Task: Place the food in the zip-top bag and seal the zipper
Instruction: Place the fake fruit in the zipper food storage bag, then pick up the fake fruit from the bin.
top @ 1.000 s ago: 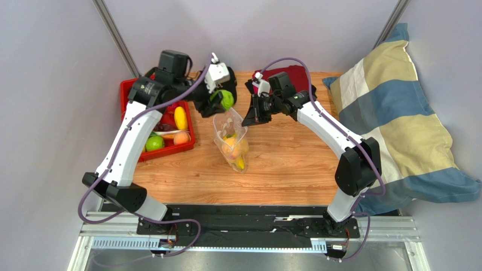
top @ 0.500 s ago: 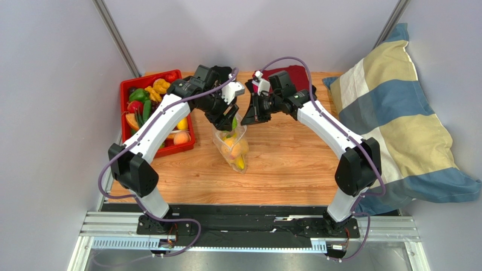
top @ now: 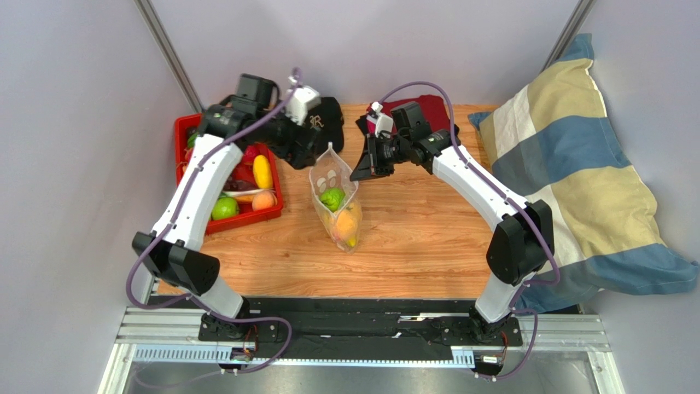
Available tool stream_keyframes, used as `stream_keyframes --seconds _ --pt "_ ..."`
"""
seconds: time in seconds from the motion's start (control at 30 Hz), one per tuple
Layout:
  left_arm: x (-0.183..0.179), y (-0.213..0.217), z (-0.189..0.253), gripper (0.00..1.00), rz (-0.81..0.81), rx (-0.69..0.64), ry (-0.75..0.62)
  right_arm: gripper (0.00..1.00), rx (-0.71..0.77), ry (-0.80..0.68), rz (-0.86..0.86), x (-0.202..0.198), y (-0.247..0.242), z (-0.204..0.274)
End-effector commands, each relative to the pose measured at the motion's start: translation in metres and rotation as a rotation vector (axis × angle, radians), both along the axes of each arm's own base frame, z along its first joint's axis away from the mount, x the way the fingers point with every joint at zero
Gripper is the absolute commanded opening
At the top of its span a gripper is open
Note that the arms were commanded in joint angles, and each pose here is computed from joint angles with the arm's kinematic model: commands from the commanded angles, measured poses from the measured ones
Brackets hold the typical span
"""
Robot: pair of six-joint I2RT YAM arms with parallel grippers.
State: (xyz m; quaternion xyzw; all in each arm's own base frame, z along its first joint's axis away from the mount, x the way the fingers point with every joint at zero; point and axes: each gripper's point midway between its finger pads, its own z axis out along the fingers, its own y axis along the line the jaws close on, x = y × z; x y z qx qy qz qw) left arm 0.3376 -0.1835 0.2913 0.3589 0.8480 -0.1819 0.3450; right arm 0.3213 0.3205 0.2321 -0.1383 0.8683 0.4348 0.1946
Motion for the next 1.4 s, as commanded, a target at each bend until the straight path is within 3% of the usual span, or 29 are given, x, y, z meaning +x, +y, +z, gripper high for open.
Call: stream_keyframes --seconds 0.0,0.2,0.43,0.63,0.93,1.37 --pt "-0.013 0.074 0.011 0.93 0.136 0.005 0.02 0.0 0.048 -0.075 -0.001 0.005 -0.001 0.026" --pt "-0.043 0.175 -0.038 0.91 0.351 0.093 0.182 0.0 0.044 -0.085 0.004 0.005 -0.001 0.024" --pt "-0.059 0.229 -0.093 0.93 0.586 0.075 0.346 0.0 0.047 -0.083 0.003 0.006 0.0 0.023" --pt "-0.044 0.244 -0.148 0.93 0.701 0.096 0.392 0.0 0.042 -0.074 0.001 0.006 0.0 0.019" --pt "0.0 0.271 -0.185 0.9 0.802 0.133 0.327 0.0 0.033 -0.081 -0.003 0.005 -0.003 0.017" --pt "-0.002 0.259 -0.226 0.9 0.782 0.086 0.432 0.0 0.031 -0.071 -0.002 0.007 -0.001 0.014"
